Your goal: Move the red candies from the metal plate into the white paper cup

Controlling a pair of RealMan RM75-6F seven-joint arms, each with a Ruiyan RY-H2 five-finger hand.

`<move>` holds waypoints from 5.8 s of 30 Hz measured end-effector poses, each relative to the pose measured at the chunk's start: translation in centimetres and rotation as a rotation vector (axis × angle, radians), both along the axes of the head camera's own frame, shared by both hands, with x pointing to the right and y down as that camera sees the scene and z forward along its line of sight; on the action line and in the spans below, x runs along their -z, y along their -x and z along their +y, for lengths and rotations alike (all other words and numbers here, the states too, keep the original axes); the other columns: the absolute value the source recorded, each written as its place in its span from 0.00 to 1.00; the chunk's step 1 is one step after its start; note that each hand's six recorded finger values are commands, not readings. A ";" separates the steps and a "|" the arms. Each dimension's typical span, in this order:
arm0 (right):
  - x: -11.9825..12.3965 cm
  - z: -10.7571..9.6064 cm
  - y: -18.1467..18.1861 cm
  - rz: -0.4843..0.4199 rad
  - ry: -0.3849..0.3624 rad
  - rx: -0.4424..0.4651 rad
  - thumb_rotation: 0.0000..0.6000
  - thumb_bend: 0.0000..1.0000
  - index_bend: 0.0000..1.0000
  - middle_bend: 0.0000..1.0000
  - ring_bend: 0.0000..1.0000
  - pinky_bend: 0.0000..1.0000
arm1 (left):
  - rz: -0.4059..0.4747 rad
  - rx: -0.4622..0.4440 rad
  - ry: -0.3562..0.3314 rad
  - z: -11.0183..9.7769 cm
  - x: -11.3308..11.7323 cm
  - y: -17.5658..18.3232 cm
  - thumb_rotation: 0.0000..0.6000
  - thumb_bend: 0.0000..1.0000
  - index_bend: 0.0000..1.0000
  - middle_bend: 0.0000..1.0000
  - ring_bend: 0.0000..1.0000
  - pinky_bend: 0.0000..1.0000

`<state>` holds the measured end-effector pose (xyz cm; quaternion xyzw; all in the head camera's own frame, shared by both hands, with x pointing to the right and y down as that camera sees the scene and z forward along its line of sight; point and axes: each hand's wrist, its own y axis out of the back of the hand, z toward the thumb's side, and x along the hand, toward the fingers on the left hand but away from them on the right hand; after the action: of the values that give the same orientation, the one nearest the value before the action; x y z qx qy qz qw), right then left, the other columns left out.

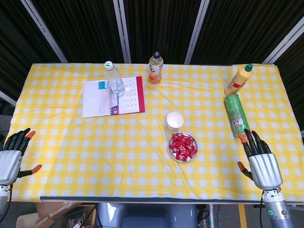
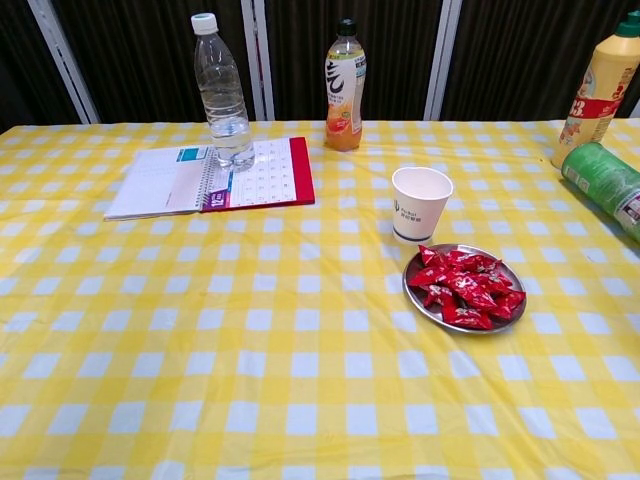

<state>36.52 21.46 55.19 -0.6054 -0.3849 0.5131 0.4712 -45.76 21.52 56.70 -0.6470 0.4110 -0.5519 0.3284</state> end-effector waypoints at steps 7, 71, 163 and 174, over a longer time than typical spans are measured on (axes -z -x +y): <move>-1.7 -0.8 2.5 -0.177 0.134 -0.034 1.00 0.30 0.08 0.59 0.75 0.93 | 0.018 0.007 0.019 -0.1 -0.1 -0.3 1.00 0.04 0.00 0.00 0.00 0.00; -16.5 -5.9 16.6 -0.200 0.527 -0.112 1.00 0.52 0.63 0.76 0.89 1.00 | 0.074 0.047 0.113 -0.4 -0.8 0.1 1.00 0.03 0.00 0.00 0.00 0.00; -10.0 -9.9 19.6 -0.223 0.429 -0.059 1.00 0.39 0.25 0.76 0.90 1.00 | 0.125 0.088 0.157 -0.7 -0.9 0.0 1.00 0.04 0.00 0.00 0.00 0.00; -11.8 -2.7 15.1 -0.132 0.540 -0.083 1.00 0.38 0.18 0.76 0.89 1.00 | 0.112 0.054 0.121 -0.5 -0.4 -0.2 1.00 0.04 0.00 0.00 0.00 0.00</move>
<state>21.37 18.72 67.01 -0.7249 -0.2884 0.5754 0.2456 -45.52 21.01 57.12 -0.6843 0.4120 -0.5472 0.2501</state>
